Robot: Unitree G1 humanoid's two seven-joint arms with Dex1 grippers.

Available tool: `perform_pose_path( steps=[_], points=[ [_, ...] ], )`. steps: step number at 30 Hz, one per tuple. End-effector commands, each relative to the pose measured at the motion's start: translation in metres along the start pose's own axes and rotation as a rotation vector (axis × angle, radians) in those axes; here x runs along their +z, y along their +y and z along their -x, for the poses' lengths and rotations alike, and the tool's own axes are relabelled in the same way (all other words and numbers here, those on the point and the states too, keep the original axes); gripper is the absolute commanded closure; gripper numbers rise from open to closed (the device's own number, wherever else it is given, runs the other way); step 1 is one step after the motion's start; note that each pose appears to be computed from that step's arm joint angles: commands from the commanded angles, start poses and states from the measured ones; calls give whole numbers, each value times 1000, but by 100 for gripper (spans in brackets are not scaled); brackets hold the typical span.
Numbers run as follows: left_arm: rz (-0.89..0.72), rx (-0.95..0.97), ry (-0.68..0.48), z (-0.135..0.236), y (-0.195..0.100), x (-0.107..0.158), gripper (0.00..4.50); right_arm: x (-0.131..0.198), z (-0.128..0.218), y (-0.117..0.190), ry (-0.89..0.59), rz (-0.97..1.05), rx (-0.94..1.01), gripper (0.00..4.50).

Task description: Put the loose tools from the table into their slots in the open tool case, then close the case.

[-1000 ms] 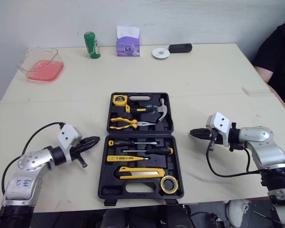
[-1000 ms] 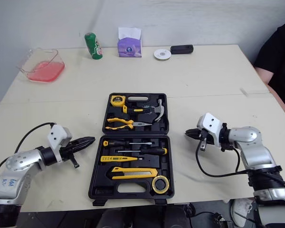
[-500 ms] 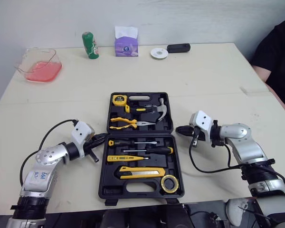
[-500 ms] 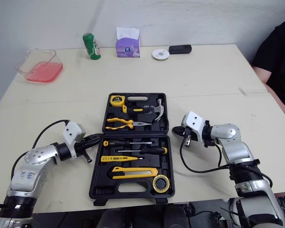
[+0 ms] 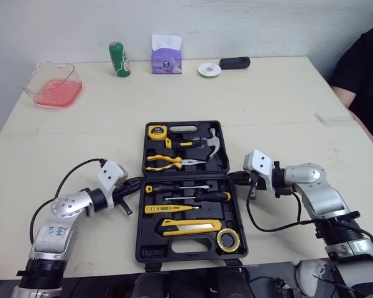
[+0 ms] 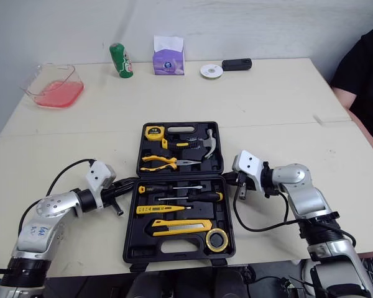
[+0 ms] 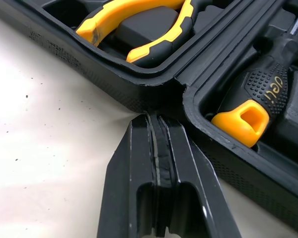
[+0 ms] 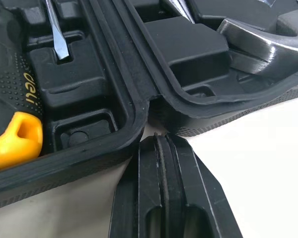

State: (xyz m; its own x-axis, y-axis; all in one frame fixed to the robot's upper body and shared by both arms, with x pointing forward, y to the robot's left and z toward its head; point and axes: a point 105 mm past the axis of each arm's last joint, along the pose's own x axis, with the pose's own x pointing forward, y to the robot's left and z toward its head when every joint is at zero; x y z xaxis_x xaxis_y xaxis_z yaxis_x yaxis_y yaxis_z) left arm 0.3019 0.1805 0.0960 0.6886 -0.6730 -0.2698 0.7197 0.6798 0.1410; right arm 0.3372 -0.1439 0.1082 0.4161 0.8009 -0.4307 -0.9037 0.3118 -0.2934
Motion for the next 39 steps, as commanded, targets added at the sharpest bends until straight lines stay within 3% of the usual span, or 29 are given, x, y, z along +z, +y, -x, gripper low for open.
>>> perform_pose_path(
  steps=[1, 6, 11, 12, 15, 20, 21, 23, 25, 27, 36, 39],
  points=[
    [-27, -62, -29, -11, -12, 8, 445, 9, 0, -8, -21, 40, -23, 450],
    [-38, -71, -20, -17, -11, 11, 445, 8, 2, -12, -13, 36, -13, 450],
    [20, 56, 8, 2, 13, 10, 445, 7, 11, -12, 6, -130, 2, 450],
    [27, 63, 7, 9, 16, 12, 382, 7, 16, -16, 12, -127, -27, 418],
    [33, 84, -27, 29, 23, 22, 257, 2, 33, -27, 59, -119, -86, 298],
    [41, 228, -72, 62, 56, 44, 7, 19, 59, -40, 99, -218, -127, 30],
    [75, 263, -65, 67, 63, 50, 0, 23, 65, -45, 120, -275, -154, 1],
    [176, 287, -64, 70, 70, 66, 0, 27, 70, -50, 166, -398, -206, 1],
    [313, 221, -74, 67, 64, 82, 0, 33, 70, -49, 191, -489, -201, 1],
    [416, 95, -5, 56, 47, 90, 0, 38, 69, -48, 249, -554, -210, 1],
    [511, 107, 231, 23, 41, 98, 0, 70, 52, -52, 346, -679, -237, 1],
    [514, 163, 303, 5, 49, 93, 0, 74, 32, -57, 357, -742, -238, 1]
  ],
)
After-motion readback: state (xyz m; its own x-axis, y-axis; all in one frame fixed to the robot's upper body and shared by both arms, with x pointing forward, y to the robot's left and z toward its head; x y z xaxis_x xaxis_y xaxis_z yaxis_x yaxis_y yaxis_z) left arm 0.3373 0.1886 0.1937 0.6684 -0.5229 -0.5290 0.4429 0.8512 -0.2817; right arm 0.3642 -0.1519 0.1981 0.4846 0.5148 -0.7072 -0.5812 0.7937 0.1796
